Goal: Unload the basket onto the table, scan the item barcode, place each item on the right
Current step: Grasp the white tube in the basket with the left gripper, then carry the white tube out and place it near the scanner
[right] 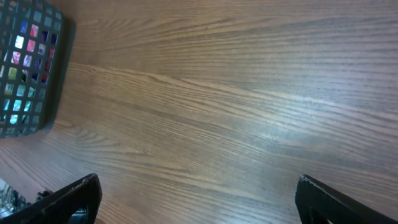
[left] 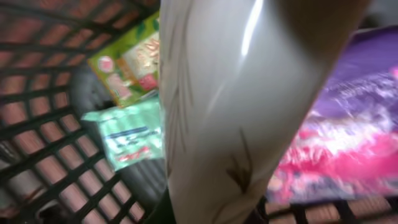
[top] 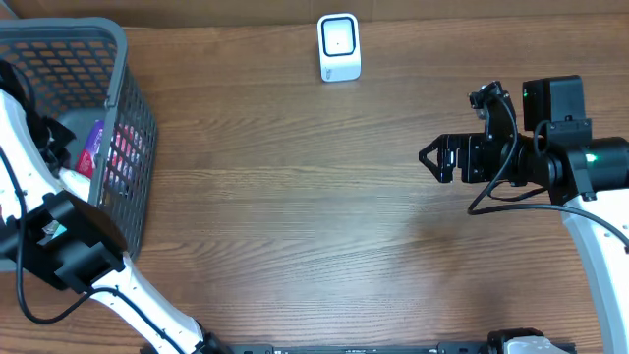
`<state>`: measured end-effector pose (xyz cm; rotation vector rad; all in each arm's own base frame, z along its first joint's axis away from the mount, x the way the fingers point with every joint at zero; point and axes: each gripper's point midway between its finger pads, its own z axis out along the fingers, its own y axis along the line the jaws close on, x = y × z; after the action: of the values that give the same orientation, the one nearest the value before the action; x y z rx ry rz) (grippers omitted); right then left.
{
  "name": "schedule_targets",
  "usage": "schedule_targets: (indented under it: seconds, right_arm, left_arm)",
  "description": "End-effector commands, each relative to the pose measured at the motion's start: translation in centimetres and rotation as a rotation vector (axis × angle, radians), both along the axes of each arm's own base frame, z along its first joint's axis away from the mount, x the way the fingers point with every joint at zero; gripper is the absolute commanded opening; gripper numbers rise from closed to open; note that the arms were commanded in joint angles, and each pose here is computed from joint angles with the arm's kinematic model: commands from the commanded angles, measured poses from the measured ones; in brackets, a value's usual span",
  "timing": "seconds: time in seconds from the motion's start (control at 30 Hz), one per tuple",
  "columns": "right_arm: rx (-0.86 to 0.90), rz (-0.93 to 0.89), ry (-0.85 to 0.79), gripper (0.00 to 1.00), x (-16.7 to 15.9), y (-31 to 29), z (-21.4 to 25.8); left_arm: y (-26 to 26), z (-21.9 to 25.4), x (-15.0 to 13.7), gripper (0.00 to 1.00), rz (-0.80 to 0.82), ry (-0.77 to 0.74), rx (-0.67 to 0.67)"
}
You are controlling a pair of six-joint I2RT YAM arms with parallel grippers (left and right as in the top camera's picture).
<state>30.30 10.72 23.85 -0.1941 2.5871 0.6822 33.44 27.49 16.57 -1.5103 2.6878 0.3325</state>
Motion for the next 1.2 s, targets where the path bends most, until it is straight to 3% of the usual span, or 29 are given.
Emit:
schedule_targets:
  seconds: [0.0,0.23,0.43,0.7,0.9,1.17]
  right_arm:
    - [0.009,0.005,-0.034,1.00,0.4,0.1,1.0]
    - [0.009,0.005,-0.038,1.00,0.5,0.1,1.0]
    - [0.009,0.006,-0.042,1.00,0.6,0.1,1.1]
    - [0.012,0.003,-0.055,1.00,0.8,0.1,1.3]
    - [0.014,-0.005,-0.054,0.94,0.9,0.1,1.3]
    - [-0.126,-0.525,0.020,0.92,2.9,-8.8,0.1]
  left_arm:
    - [-0.2,6.4,1.6,0.04,-0.062,-0.137,0.105]
    - [-3.0,14.2,2.9,0.04,-0.166,-0.319,0.227]
    - [-6.7,20.4,1.6,0.04,-0.229,-0.422,0.351]
    - [-15.1,25.6,0.8,0.04,-0.393,-0.587,0.365]
    - [-22.6,24.2,2.6,0.04,-0.469,-0.620,0.259]
    - [-33.6,13.7,5.2,0.04,-0.470,-0.398,0.082]
